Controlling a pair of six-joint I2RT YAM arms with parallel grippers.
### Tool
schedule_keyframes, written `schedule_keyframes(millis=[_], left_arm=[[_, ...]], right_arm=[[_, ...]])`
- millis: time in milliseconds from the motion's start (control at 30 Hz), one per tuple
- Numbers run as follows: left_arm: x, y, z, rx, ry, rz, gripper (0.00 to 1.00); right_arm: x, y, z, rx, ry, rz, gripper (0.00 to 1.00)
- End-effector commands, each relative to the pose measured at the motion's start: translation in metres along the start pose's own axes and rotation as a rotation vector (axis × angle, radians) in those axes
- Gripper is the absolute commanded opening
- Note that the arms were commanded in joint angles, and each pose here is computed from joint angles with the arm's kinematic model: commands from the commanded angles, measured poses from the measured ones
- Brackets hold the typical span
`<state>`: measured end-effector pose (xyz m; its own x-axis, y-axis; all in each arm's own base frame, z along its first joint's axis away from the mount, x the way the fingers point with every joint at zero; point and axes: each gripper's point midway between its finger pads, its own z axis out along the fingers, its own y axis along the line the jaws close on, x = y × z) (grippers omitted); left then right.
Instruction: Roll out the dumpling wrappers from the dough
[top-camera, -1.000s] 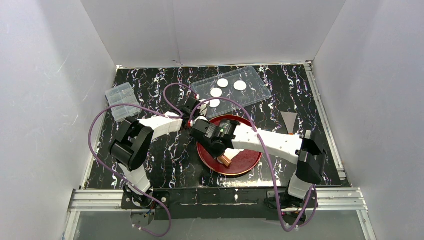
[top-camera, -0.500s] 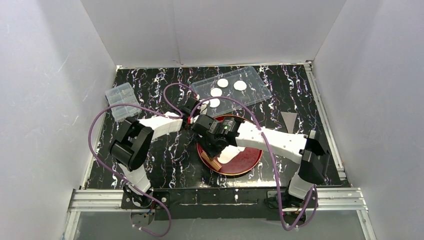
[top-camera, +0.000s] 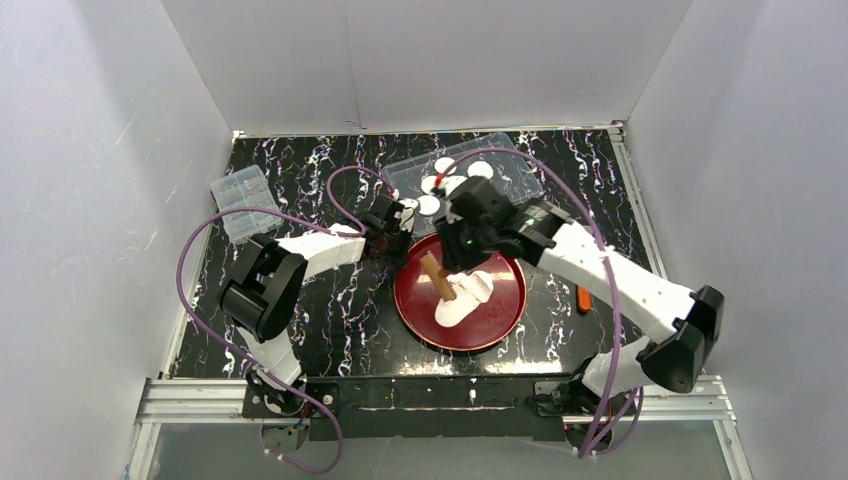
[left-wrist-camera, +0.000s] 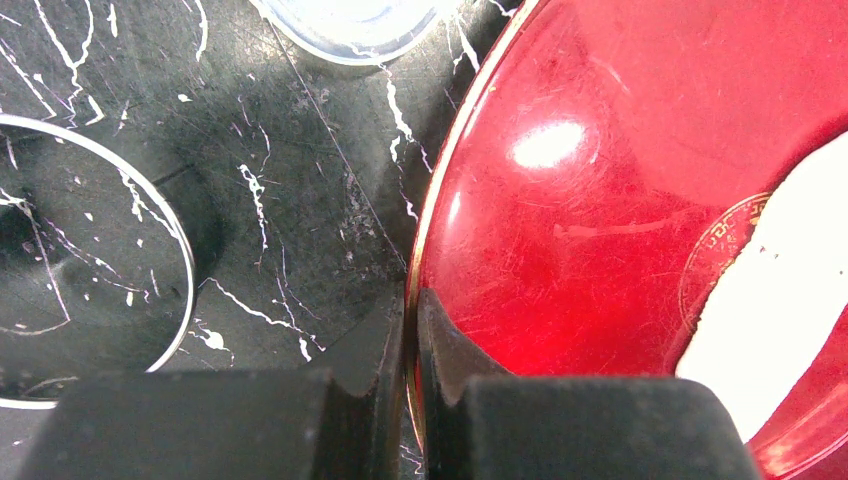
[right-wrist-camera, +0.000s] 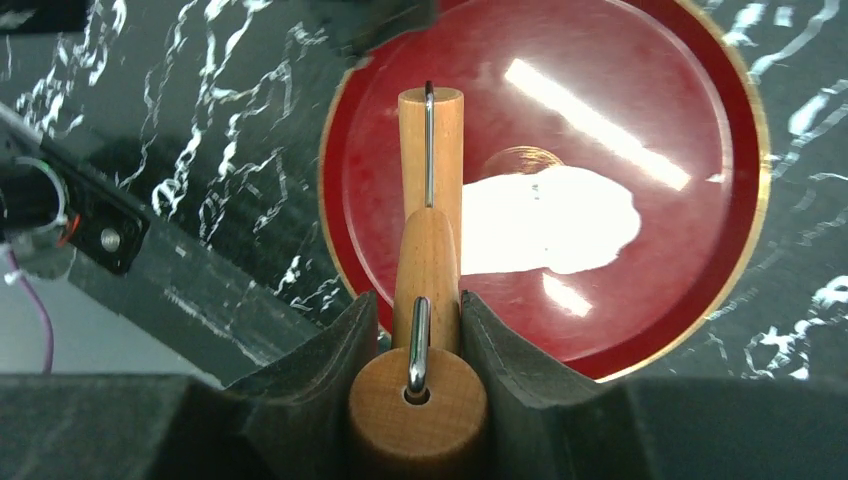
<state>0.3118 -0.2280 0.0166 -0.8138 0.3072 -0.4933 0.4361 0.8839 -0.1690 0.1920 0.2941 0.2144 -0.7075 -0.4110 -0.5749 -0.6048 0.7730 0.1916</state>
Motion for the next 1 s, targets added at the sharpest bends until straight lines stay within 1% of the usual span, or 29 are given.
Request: schedule_keyframes(millis=[0, 100, 167, 233, 333, 367, 400, 433, 500, 533, 600, 700, 833, 900, 967], left_arm=[[0.033, 0.035, 0.003, -0.135, 0.117, 0.022, 0.0], [0.033, 0.035, 0.003, -0.135, 0.12, 0.024, 0.0], [0.034, 0.034, 0.004, -0.123, 0.127, 0.031, 0.0], [0.035, 0.034, 0.005, -0.121, 0.139, 0.044, 0.0], [0.034, 0.026, 0.005, -0.07, 0.143, 0.065, 0.01], [0.033, 0.024, 0.004, -0.053, 0.139, 0.074, 0.12], [0.03, 0.021, 0.003, -0.035, 0.134, 0.084, 0.26], [0.028, 0.019, 0.001, -0.017, 0.125, 0.093, 0.38], [0.021, 0.013, -0.005, 0.033, 0.103, 0.107, 0.55], [0.017, 0.009, -0.009, 0.056, 0.088, 0.118, 0.6], [0.006, 0.003, -0.018, 0.099, 0.049, 0.145, 0.67], [-0.014, -0.009, -0.038, 0.179, -0.008, 0.207, 0.73], [-0.036, -0.024, -0.074, 0.299, -0.069, 0.28, 0.76], [-0.044, -0.025, -0.091, 0.339, -0.107, 0.287, 0.76], [-0.052, -0.019, -0.103, 0.339, -0.147, 0.274, 0.76]], right_arm=[[-0.018, -0.046, -0.023, 0.02, -0.1, 0.082, 0.01], [-0.038, -0.075, -0.034, -0.049, -0.197, 0.169, 0.01], [-0.048, -0.092, -0.037, -0.077, -0.234, 0.217, 0.01], [-0.053, -0.107, -0.035, -0.072, -0.24, 0.238, 0.01], [-0.058, -0.121, -0.027, -0.094, -0.231, 0.266, 0.01], [-0.058, -0.123, -0.023, -0.109, -0.222, 0.278, 0.01], [-0.057, -0.125, -0.019, -0.117, -0.211, 0.286, 0.01], [-0.056, -0.125, -0.015, -0.126, -0.2, 0.29, 0.01], [-0.053, -0.126, -0.006, -0.139, -0.172, 0.296, 0.01], [-0.053, -0.126, -0.003, -0.143, -0.167, 0.297, 0.01], [-0.055, -0.125, 0.001, -0.159, -0.16, 0.296, 0.01], [-0.059, -0.12, 0.008, -0.211, -0.138, 0.277, 0.01], [-0.06, -0.114, 0.021, -0.285, -0.087, 0.248, 0.01], [-0.059, -0.112, 0.029, -0.313, -0.056, 0.255, 0.01], [-0.058, -0.111, 0.036, -0.331, -0.03, 0.279, 0.01]])
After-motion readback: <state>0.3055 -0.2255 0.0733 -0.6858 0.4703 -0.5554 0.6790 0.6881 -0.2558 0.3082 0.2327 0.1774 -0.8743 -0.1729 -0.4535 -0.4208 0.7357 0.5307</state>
